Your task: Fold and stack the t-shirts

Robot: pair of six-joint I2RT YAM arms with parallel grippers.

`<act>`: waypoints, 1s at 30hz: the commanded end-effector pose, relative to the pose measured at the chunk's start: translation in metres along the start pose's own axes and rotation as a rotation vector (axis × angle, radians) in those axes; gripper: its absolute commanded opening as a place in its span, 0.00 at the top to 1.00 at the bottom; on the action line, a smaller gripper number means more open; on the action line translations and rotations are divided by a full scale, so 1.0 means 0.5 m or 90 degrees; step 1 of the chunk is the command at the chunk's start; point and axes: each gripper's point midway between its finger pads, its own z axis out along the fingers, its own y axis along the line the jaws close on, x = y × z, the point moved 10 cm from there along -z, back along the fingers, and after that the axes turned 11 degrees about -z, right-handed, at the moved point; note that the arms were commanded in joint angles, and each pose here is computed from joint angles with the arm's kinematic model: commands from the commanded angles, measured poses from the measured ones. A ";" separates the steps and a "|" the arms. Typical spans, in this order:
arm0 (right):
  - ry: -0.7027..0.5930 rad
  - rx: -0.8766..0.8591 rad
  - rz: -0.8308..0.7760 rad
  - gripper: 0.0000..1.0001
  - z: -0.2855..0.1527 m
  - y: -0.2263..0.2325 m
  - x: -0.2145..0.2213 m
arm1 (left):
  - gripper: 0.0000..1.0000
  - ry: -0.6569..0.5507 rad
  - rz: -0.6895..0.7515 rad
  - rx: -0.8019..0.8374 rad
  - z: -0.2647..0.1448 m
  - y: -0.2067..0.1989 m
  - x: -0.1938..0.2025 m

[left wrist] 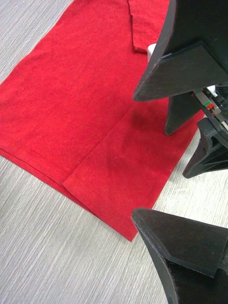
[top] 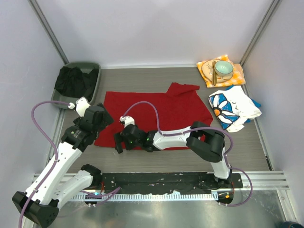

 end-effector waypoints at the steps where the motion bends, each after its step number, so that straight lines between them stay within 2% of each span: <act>1: 0.086 -0.033 0.008 0.00 -0.023 0.018 0.083 | 0.00 -0.019 -0.007 0.010 0.003 -0.003 -0.006; 11: 0.133 -0.016 -0.023 0.00 -0.103 0.039 0.165 | 0.00 -0.015 -0.009 0.014 0.002 -0.001 -0.004; 18: 0.130 -0.016 -0.053 0.00 -0.130 0.079 0.175 | 0.00 -0.010 -0.014 0.020 0.000 -0.003 -0.003; 21: 0.096 0.026 -0.080 0.00 -0.134 0.084 0.147 | 0.00 0.001 -0.014 0.031 0.003 -0.010 -0.001; 25: -0.030 0.120 -0.100 0.00 -0.170 0.093 0.040 | 0.00 0.034 0.019 0.072 0.005 -0.037 -0.002; 30: -0.224 0.222 -0.091 0.00 -0.308 0.071 -0.101 | 0.00 0.022 0.008 0.126 0.000 -0.074 -0.022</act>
